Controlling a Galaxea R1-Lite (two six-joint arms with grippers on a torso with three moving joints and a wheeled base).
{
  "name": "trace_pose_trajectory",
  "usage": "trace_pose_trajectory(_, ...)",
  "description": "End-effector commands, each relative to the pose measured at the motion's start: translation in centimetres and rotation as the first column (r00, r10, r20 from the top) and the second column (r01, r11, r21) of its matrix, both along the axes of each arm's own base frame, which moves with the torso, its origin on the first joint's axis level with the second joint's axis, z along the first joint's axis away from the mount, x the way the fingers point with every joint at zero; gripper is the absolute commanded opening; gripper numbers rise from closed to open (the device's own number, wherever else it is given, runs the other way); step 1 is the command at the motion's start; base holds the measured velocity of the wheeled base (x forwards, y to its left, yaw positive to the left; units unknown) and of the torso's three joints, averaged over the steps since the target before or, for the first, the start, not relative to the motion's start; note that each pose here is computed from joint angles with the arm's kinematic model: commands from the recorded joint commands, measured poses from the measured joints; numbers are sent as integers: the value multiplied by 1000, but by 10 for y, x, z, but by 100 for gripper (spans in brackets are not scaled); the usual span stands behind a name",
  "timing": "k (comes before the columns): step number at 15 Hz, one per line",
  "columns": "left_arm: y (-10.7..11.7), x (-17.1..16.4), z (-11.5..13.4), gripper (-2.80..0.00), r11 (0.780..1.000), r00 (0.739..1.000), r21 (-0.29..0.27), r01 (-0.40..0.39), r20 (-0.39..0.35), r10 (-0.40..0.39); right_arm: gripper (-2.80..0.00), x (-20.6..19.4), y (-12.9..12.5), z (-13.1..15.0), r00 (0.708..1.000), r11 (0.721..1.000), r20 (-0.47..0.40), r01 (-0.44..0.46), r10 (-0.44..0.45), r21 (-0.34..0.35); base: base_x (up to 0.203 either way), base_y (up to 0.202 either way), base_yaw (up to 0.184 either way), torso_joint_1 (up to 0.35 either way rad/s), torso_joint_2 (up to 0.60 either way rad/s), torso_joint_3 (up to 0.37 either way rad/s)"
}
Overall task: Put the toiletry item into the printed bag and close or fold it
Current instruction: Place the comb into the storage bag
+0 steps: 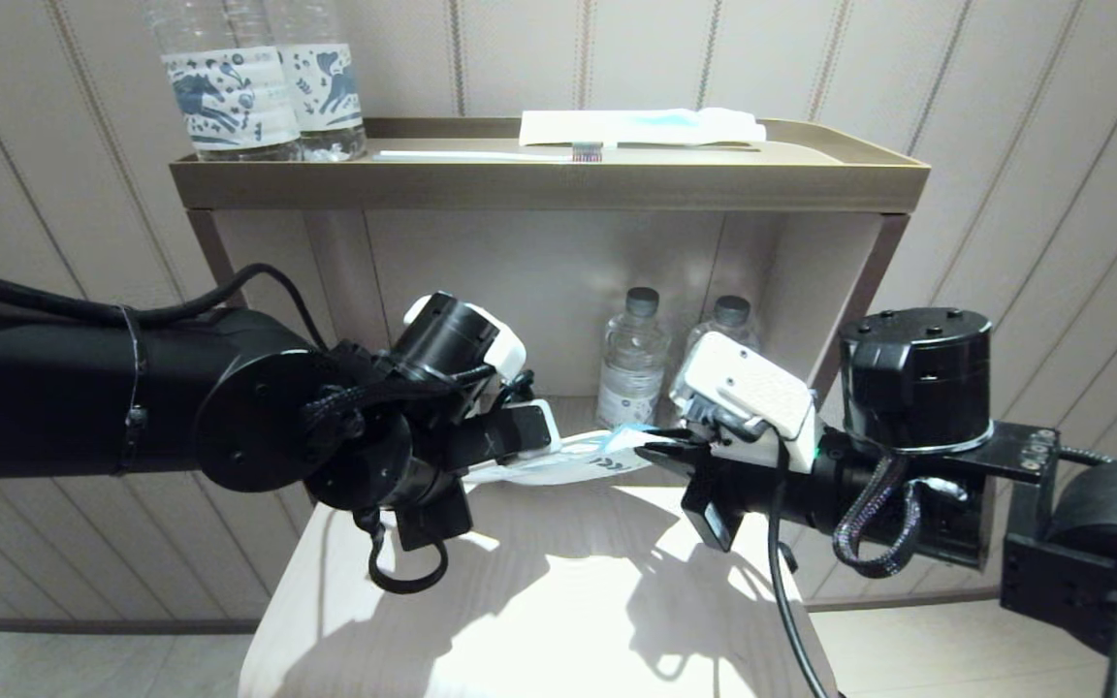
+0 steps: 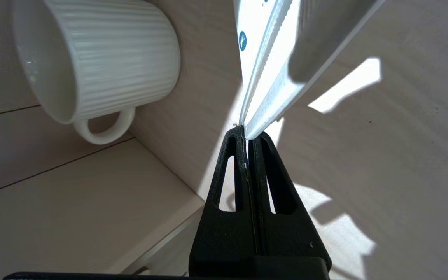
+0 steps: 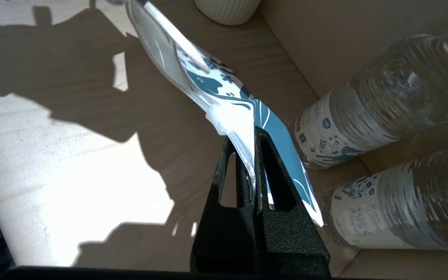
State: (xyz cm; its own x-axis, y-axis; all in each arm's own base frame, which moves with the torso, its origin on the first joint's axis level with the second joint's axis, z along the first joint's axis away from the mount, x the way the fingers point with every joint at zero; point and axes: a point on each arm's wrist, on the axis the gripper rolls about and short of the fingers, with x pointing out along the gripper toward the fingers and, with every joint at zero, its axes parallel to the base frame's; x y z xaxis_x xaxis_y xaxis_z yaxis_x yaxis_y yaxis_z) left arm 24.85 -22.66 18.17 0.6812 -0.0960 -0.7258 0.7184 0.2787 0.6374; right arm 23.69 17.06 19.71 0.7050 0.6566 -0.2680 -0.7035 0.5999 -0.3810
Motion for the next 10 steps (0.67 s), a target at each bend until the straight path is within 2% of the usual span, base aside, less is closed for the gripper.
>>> trace_pose_trajectory(1,2,-1,9,-280,1000,1000,-12,3,21,-3,-280,1,1,2,1000,1000,-7,1,-1,4,0,0,0,0,0,0)
trace_pose_trajectory(4,1,-1,22,-280,1000,999,-24,3,33,-2,-280,1,1,9,997,1000,-70,16,-15,23,0,0,0,0,0,0)
trace_pose_trajectory(6,2,-2,27,-280,1000,1000,-6,3,15,-3,-280,2,1,10,996,999,-86,23,-21,24,0,0,0,0,0,0)
trace_pose_trajectory(10,1,0,21,-280,1000,1000,13,4,-8,-4,-280,3,2,12,992,1000,-124,27,-26,8,0,0,0,0,0,0)
